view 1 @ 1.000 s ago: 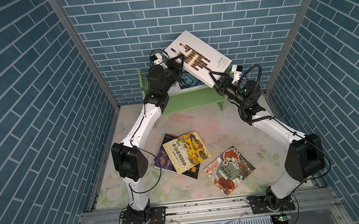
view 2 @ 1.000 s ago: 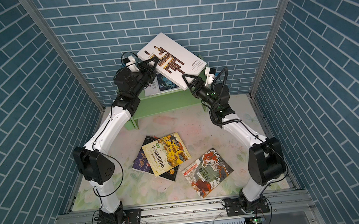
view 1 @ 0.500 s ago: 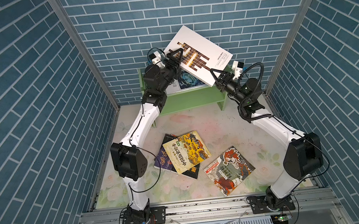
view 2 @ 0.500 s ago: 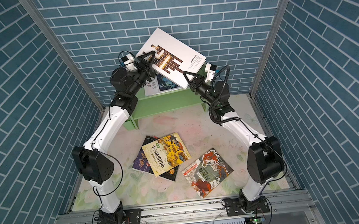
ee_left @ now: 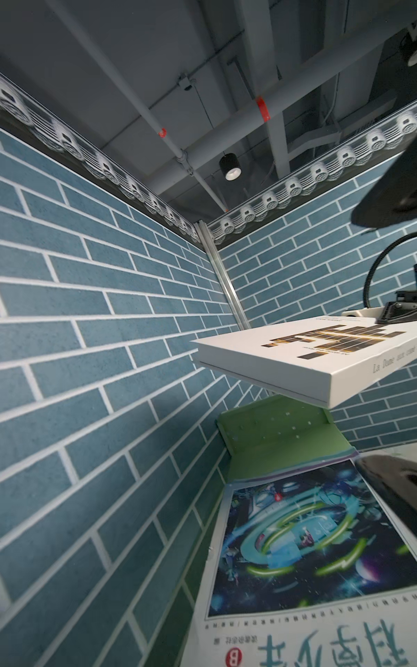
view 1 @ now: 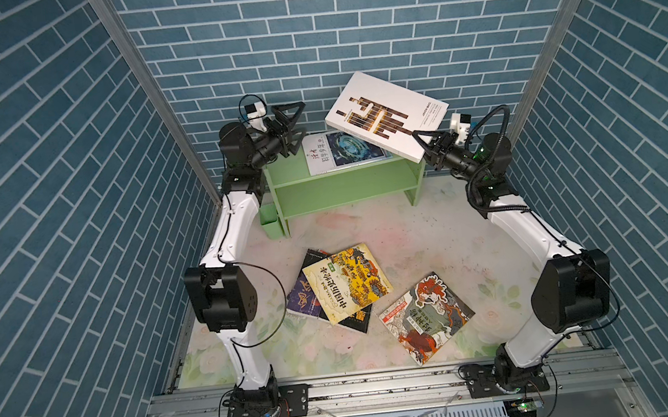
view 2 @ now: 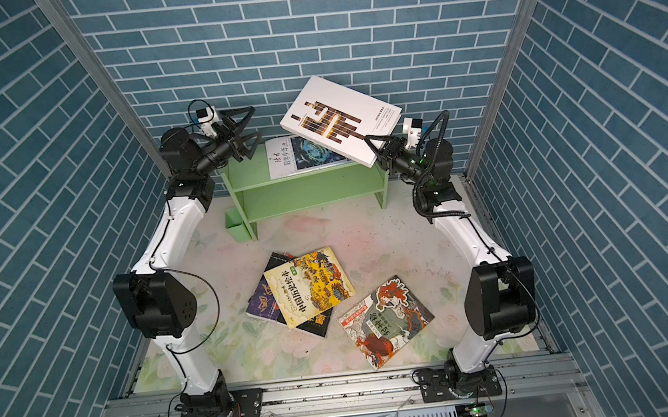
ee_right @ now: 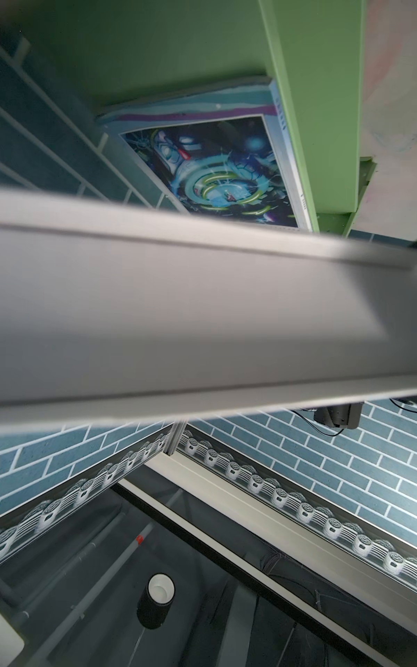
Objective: Stacking books/files
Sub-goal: Pick up the book from the middle-right of the table.
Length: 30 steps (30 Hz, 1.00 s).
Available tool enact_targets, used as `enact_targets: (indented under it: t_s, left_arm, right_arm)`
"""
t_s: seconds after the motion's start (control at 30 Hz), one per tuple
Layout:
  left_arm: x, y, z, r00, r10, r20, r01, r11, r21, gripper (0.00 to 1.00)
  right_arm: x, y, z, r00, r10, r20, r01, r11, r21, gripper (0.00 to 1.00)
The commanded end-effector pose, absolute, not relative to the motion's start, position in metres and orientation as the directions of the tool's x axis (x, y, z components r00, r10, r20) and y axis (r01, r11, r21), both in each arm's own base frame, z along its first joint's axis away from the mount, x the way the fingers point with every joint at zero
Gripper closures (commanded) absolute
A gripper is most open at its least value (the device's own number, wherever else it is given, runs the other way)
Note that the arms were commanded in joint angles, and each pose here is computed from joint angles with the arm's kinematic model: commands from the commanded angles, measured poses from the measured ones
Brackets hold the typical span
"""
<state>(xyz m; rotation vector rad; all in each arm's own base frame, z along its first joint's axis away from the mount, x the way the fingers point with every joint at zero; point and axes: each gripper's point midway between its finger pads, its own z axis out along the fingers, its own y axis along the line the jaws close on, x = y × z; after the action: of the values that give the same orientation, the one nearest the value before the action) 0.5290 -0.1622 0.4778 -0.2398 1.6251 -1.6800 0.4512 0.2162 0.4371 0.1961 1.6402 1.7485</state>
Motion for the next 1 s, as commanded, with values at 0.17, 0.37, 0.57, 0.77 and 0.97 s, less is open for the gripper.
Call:
enact_targets:
  t_s: [0.17, 0.37, 0.57, 0.77, 0.97]
  left_arm:
    - [0.494, -0.189, 0.457, -0.819, -0.372, -0.438, 0.403, 0.171, -0.899, 0.00]
    - [0.486, -0.199, 0.447, -0.839, -0.323, -0.437, 0.396, 0.187, -0.899, 0.00]
    - [0.485, -0.206, 0.446, -0.849, -0.299, -0.436, 0.404, 0.166, -0.900, 0.06]
    - [0.485, -0.210, 0.455, -0.861, -0.288, -0.420, 0.409, 0.099, -0.907, 0.23]
    - [0.481, -0.212, 0.457, -0.864, -0.276, -0.422, 0.414, 0.090, -0.906, 0.39]
  right_arm:
    - [0.405, 0.230, 0.473, -0.812, 0.439, -0.385, -0.421, 0.015, 0.907, 0.77]
    - [0.394, 0.233, 0.485, -0.837, 0.396, -0.377, -0.419, -0.020, 0.908, 0.77]
    - [0.384, 0.238, 0.489, -0.865, 0.340, -0.369, -0.408, -0.048, 0.912, 0.76]
    - [0.382, 0.246, 0.479, -0.889, 0.292, -0.353, -0.382, -0.048, 0.923, 0.76]
    - [0.388, 0.251, 0.475, -0.901, 0.258, -0.349, -0.372, -0.048, 0.927, 0.76]
